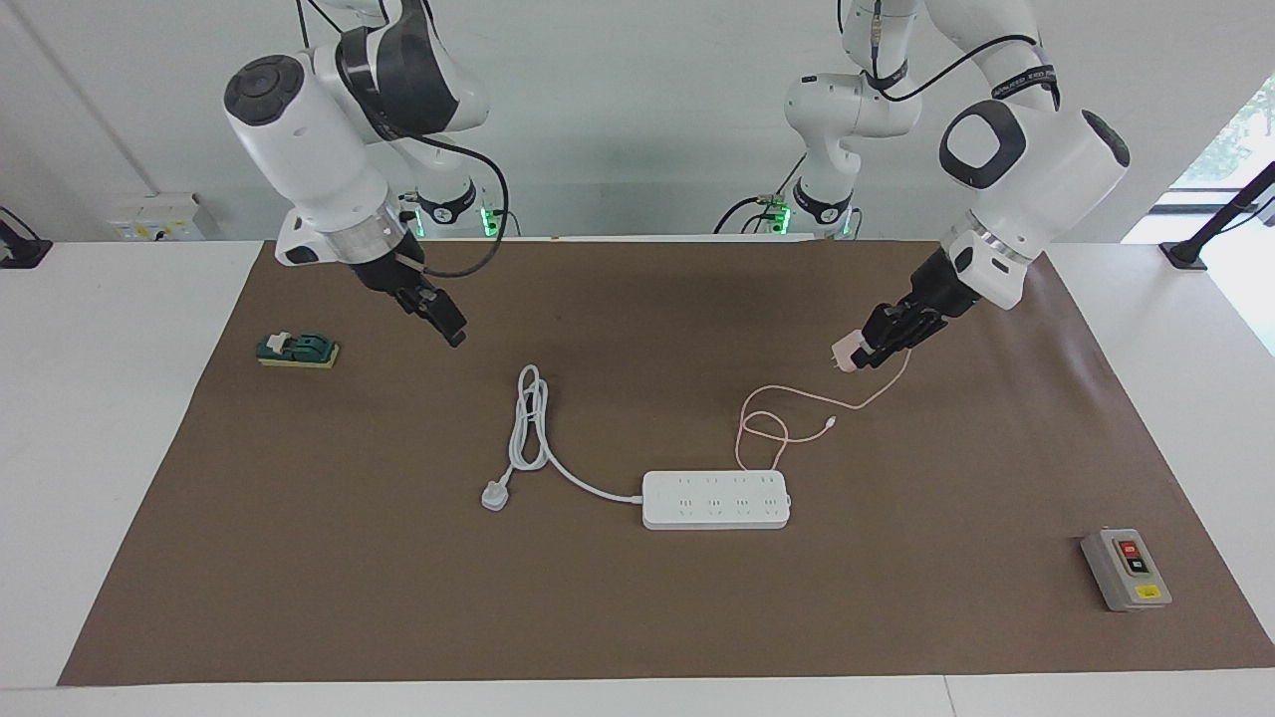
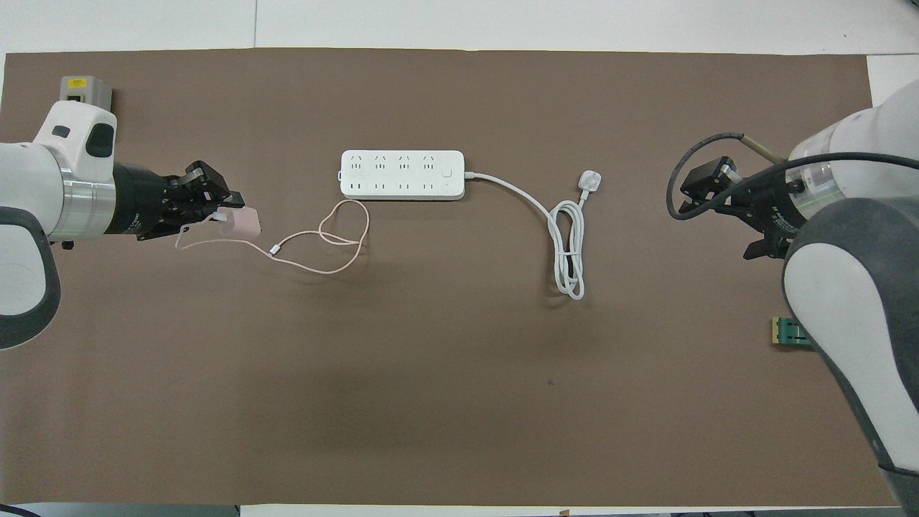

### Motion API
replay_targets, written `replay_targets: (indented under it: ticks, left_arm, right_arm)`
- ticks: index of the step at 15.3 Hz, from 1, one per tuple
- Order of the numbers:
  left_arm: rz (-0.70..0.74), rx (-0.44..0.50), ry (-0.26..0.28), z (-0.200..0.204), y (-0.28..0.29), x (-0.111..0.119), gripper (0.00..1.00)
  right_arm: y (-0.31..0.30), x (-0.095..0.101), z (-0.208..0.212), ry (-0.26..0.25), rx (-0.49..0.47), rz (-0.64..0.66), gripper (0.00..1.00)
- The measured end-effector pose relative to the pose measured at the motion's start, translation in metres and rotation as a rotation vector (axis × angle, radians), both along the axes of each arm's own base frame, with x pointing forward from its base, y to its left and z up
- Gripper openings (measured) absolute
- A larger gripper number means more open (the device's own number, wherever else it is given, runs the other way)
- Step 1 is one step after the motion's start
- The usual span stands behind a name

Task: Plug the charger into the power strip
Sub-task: 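Pull the charger back with the left gripper while the right gripper withdraws, then swing the left gripper with the charger to the power strip's end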

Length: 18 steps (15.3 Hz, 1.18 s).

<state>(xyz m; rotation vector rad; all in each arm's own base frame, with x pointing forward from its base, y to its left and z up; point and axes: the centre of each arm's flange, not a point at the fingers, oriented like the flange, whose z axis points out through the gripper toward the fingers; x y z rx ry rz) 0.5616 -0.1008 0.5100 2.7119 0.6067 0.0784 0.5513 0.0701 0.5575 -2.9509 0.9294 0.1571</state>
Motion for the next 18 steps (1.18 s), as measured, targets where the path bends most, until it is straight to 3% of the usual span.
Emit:
replay_targets:
  ticks: [7,11,18]
  left_arm:
    - [0.039,0.008,0.033,0.001,-0.005,-0.002,0.31]
    - [0.215,0.066,0.037,0.005,0.000,0.002,0.31]
    - [0.446,0.144,0.069,0.017,-0.013,0.001,0.31]
  right_arm:
    - [-0.004,0.000,0.003,0.006,-0.002,-0.004,1.00]
    - [-0.005,0.000,0.001,0.015,-0.001,0.009,1.00]
    - [-0.058,0.001,0.001,0.012,0.041,0.338,1.00]
